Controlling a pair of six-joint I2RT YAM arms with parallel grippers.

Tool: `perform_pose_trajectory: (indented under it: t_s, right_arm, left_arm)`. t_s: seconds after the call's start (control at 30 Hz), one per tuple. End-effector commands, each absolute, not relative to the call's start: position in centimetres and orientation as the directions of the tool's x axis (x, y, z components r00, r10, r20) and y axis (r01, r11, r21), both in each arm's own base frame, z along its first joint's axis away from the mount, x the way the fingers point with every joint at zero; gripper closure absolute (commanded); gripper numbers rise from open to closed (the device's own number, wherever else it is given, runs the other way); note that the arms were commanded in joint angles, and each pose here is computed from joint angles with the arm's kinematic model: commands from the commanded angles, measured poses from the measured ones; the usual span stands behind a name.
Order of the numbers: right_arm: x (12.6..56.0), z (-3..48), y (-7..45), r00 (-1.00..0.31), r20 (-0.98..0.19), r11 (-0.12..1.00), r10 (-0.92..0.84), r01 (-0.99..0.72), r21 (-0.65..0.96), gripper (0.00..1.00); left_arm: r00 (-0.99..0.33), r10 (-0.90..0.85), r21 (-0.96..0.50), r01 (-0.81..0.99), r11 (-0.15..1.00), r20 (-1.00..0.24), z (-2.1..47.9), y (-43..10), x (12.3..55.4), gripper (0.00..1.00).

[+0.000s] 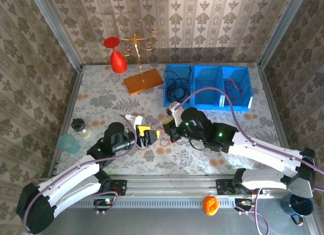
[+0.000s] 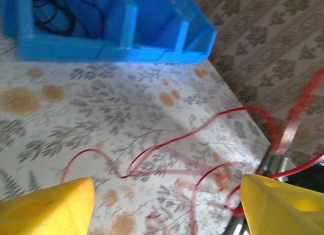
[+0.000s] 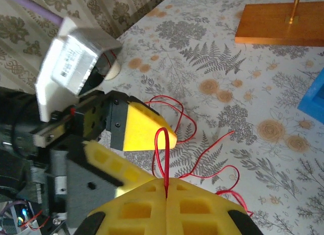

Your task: Untangle the cables

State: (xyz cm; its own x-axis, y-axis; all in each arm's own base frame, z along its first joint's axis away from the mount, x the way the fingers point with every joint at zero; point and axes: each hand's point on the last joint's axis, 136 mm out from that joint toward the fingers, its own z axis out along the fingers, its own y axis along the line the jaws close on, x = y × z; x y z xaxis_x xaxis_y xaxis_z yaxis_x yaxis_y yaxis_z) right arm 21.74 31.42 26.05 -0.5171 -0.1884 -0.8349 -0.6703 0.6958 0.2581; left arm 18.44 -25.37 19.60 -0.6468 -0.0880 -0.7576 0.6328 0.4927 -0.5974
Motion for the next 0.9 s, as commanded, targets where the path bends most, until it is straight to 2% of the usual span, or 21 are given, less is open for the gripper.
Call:
perform_pose_trajectory:
  t_s: [0.0,0.2,0.3,0.37,0.53,0.6,0.73,0.77,0.8,0.83,0.87]
  right_arm:
    - [21.6,26.5,31.2,-0.51,-0.838,0.697,-0.193,-0.673,0.248,1.0]
    - [21.3,26.6,31.2,-0.514,-0.839,0.688,-0.181,-0.676,0.265,1.0]
    - [21.1,26.5,31.3,-0.518,-0.835,0.678,-0.188,-0.683,0.271,1.0]
    - [21.0,26.4,31.3,-0.517,-0.834,0.673,-0.194,-0.688,0.27,1.0]
    - [20.8,25.7,30.7,-0.515,-0.831,0.681,-0.21,-0.687,0.254,1.0]
    - [20.9,25.2,30.4,-0.517,-0.825,0.689,-0.226,-0.684,0.24,1.0]
    - [21.2,24.1,29.6,-0.536,-0.811,0.705,-0.235,-0.668,0.238,0.98]
    - [21.3,24.0,29.4,-0.538,-0.81,0.706,-0.234,-0.667,0.239,0.86]
    - [21.3,23.8,29.3,-0.539,-0.809,0.707,-0.236,-0.666,0.237,0.66]
    - [21.3,23.5,29.1,-0.539,-0.807,0.708,-0.242,-0.667,0.233,0.53]
    - [21.5,23.0,28.8,-0.543,-0.802,0.712,-0.249,-0.664,0.228,0.46]
  left_arm:
    - [-0.547,-0.105,-0.544,0.756,0.364,-0.83,24.2,-27.1,17.4,0.24]
    - [-0.526,-0.125,-0.537,0.785,0.31,-0.841,24.8,-28.0,17.2,0.35]
    - [-0.525,-0.132,-0.536,0.772,0.343,-0.841,24.4,-28.2,18.1,0.51]
    - [-0.522,-0.141,-0.535,0.766,0.357,-0.841,24.2,-28.3,18.6,0.56]
    - [-0.517,-0.152,-0.533,0.758,0.377,-0.843,24.4,-28.5,19.4,0.85]
    - [-0.51,-0.159,-0.528,0.752,0.395,-0.845,24.5,-28.3,19.8,1.0]
    - [-0.491,-0.183,-0.519,0.739,0.429,-0.852,25.0,-27.6,20.1,1.0]
    - [-0.488,-0.188,-0.518,0.736,0.437,-0.852,25.1,-27.4,20.2,1.0]
    - [-0.484,-0.193,-0.516,0.732,0.446,-0.854,25.2,-27.2,20.2,1.0]
    - [-0.483,-0.195,-0.515,0.724,0.459,-0.854,25.3,-27.0,20.3,1.0]
    - [-0.483,-0.195,-0.513,0.717,0.472,-0.854,25.3,-26.8,20.4,1.0]
